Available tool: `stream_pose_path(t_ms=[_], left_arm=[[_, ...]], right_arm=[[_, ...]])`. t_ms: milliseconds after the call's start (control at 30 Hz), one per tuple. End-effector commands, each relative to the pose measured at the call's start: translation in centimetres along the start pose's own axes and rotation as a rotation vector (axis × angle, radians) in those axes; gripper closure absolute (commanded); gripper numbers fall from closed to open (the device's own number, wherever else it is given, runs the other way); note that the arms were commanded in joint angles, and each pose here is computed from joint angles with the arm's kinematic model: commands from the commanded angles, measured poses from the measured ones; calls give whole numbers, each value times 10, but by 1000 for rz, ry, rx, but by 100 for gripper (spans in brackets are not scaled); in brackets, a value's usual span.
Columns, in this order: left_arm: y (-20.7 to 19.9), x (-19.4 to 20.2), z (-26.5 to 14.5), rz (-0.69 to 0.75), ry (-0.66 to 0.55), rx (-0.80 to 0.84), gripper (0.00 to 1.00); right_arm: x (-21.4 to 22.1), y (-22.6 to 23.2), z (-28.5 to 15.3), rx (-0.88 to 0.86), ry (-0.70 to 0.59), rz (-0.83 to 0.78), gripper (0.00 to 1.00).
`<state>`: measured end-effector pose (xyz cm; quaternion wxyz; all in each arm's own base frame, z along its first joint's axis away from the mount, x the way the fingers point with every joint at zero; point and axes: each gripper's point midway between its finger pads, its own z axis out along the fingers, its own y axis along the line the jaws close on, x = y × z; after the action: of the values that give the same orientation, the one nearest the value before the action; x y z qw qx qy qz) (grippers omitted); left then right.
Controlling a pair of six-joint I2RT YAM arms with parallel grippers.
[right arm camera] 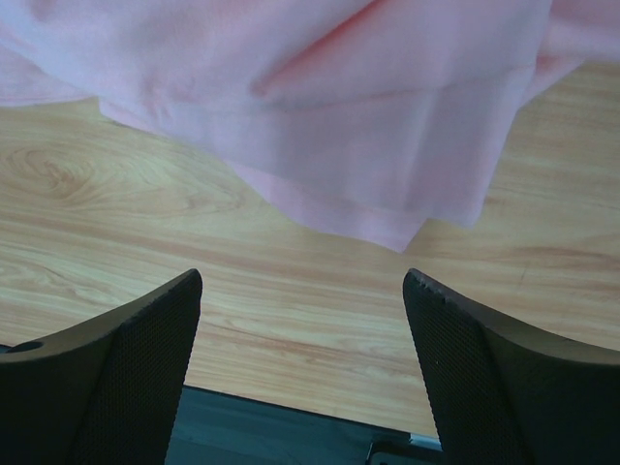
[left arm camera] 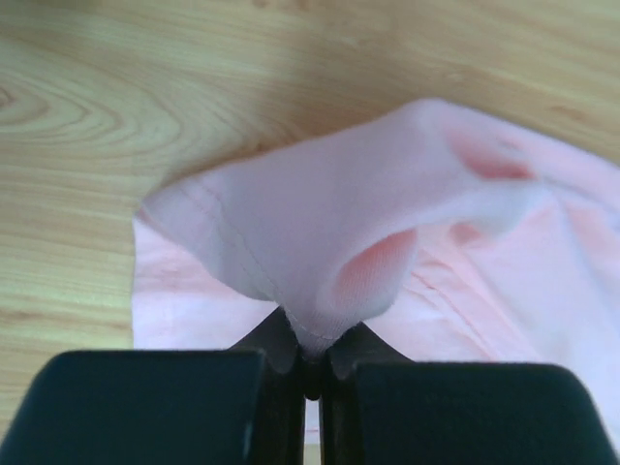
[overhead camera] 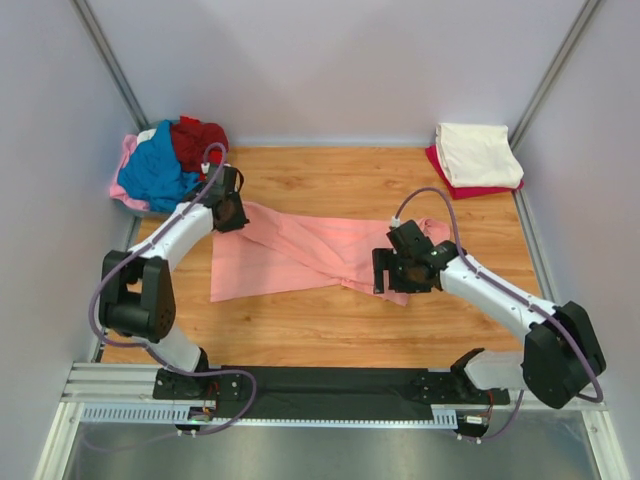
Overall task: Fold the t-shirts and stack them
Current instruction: Flatten the tshirt out
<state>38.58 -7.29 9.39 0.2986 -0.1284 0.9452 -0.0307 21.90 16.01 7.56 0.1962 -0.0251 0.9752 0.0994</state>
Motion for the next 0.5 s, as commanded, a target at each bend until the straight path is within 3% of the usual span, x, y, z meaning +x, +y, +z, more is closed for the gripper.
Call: stream_pose_path(t_ms=[0,133,300,467], left_arm=[[-20,-24,-39,-90,-114,125,100],[-31,-31,-67,-109,-151,207,100],[-40,-30,-89,-122,-148,281,100],[-44,-27,-99,-138,-137,323,100]], right_arm=[[10,-9,-3,50,-32,36,14],[29,-25,6,100,-29,100,14],[21,-33,9,77,-143,242,19],[25,-36,20,101,-114,247,21]])
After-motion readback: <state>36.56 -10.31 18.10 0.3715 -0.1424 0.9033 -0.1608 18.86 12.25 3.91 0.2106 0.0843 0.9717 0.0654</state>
